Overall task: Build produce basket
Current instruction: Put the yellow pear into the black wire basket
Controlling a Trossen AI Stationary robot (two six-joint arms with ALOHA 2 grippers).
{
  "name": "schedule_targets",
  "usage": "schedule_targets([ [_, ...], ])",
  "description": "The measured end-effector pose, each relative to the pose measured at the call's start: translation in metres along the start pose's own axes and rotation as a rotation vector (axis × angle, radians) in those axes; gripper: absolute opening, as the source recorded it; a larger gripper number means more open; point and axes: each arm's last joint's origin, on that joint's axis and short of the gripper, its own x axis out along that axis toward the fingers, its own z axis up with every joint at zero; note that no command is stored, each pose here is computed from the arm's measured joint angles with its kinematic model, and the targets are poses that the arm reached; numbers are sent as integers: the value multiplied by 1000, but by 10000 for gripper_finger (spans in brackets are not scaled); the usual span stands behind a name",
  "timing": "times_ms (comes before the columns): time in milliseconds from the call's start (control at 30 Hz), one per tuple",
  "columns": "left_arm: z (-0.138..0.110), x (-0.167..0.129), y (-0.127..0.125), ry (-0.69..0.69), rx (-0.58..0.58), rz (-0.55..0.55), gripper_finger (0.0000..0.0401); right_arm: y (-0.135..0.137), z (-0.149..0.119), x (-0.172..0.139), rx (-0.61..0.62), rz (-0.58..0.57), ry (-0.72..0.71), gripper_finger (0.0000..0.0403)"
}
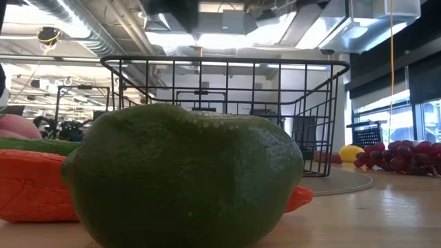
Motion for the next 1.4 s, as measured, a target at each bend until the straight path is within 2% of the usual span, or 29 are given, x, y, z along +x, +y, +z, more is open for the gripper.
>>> schedule_targets([
  [133, 6, -26, 22, -56, -62, -11, 86, -18, 15, 18, 46, 6, 114, 0],
  [367, 14, -56, 60, -136, -108, 10, 86, -51, 36, 55, 105, -69, 164, 4],
  [633, 18, -68, 89, -148, -75, 72, 86, -79, 39, 101, 162, -100, 250, 73],
  [733, 18, -69, 100, -132, -47, 109, 86, -86, 33, 122, 123, -91, 308, 96],
  [800, 20, -71, 106, -140, -31, 122, 86, -89, 29, 136, 54, -75, 338, 104],
  [900, 22, -67, 114, -123, -29, 149, 86, -94, 24, 159, -56, -50, 367, 107],
  [1067, 26, -67, 126, -121, -63, 161, 86, -99, 8, 195, -162, 6, 459, 108],
  [1400, 30, -66, 143, -121, -122, 179, 86, -109, -18, 237, -238, 75, 576, 108],
])
